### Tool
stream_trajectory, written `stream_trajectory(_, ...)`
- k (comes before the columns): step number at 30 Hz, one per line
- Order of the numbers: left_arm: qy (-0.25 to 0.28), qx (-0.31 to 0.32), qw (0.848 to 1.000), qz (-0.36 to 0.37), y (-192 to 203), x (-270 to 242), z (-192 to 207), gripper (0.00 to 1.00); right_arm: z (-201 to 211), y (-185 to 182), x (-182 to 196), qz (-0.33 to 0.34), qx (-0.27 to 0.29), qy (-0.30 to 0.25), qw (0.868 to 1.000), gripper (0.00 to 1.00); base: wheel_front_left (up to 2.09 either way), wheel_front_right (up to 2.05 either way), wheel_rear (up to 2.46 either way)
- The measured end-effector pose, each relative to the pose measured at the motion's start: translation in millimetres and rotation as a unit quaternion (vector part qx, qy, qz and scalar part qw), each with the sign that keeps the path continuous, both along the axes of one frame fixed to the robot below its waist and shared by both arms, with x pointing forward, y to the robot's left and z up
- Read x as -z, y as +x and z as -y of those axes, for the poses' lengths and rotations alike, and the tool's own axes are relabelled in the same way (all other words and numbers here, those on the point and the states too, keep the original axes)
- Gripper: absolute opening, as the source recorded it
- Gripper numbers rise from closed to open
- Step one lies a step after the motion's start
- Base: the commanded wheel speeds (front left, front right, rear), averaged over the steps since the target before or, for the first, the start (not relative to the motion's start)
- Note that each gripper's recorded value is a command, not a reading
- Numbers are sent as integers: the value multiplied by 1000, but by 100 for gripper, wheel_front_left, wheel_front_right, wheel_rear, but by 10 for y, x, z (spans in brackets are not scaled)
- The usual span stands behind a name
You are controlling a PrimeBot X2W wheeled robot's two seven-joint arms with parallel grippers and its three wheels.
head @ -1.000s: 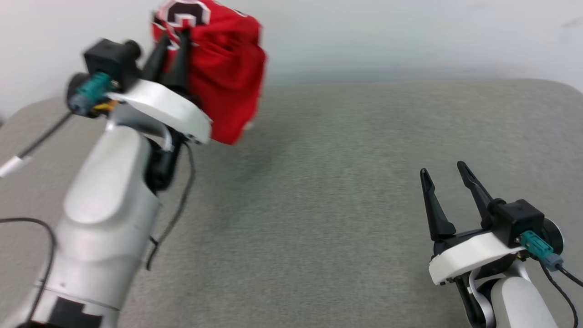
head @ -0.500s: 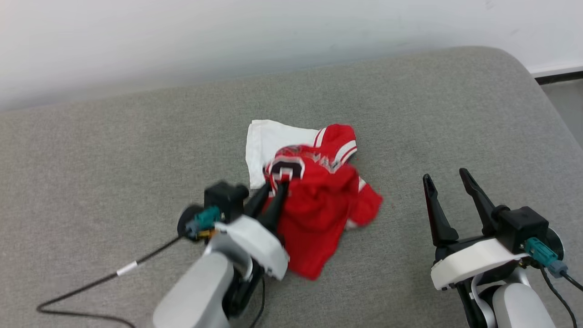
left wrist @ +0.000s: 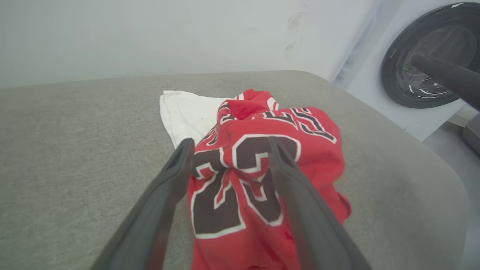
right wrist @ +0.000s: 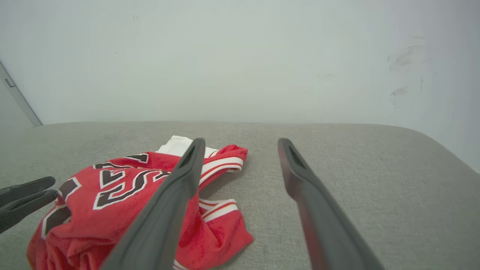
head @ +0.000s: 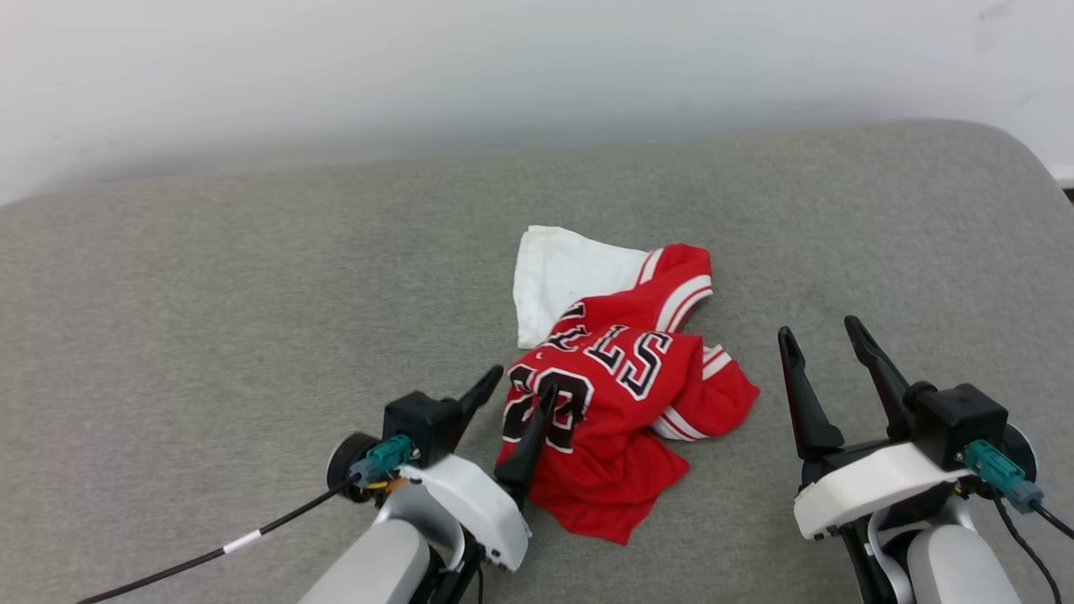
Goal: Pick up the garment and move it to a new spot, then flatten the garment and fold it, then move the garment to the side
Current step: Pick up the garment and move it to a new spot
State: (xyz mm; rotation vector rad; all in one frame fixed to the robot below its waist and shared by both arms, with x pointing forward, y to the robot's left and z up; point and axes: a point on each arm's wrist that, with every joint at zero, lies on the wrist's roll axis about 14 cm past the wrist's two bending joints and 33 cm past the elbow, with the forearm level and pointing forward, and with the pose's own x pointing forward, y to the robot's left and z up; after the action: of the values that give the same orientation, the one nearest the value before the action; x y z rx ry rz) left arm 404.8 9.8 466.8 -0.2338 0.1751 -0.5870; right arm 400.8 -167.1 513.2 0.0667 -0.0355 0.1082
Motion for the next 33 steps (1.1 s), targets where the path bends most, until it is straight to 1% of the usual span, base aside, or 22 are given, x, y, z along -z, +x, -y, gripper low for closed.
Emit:
stream_trajectory(4,-3,-37,997,66,103,-375,-188,100,-73,-12,-32,2,-10,-2,1000,100,0,0,0)
stream_trajectory(8,9,-97,989,109,183,-622,-539,100,-128,-22,-81,6,-18,-5,1000,100,0,0,0)
stream_trajectory(13,31,-196,973,120,175,-688,-1134,100,-159,-70,-140,11,-22,-5,1000,100,0,0,0)
stream_trajectory(17,51,-247,961,112,54,-611,-1506,100,-142,-129,-159,11,-20,-4,1000,100,0,0,0)
stream_trajectory(19,59,-259,958,111,-9,-584,-1612,100,-129,-166,-151,8,-18,1,1000,100,0,0,0)
stream_trajectory(22,66,-262,957,107,-102,-528,-1655,100,-102,-235,-121,3,-14,6,1000,100,0,0,0)
stream_trajectory(27,65,-257,959,102,-173,-480,-1613,100,-82,-326,-73,-5,-11,12,1000,100,0,0,0)
stream_trajectory(33,60,-252,961,99,-175,-466,-1575,100,-80,-333,-80,-6,-11,12,1000,100,0,0,0)
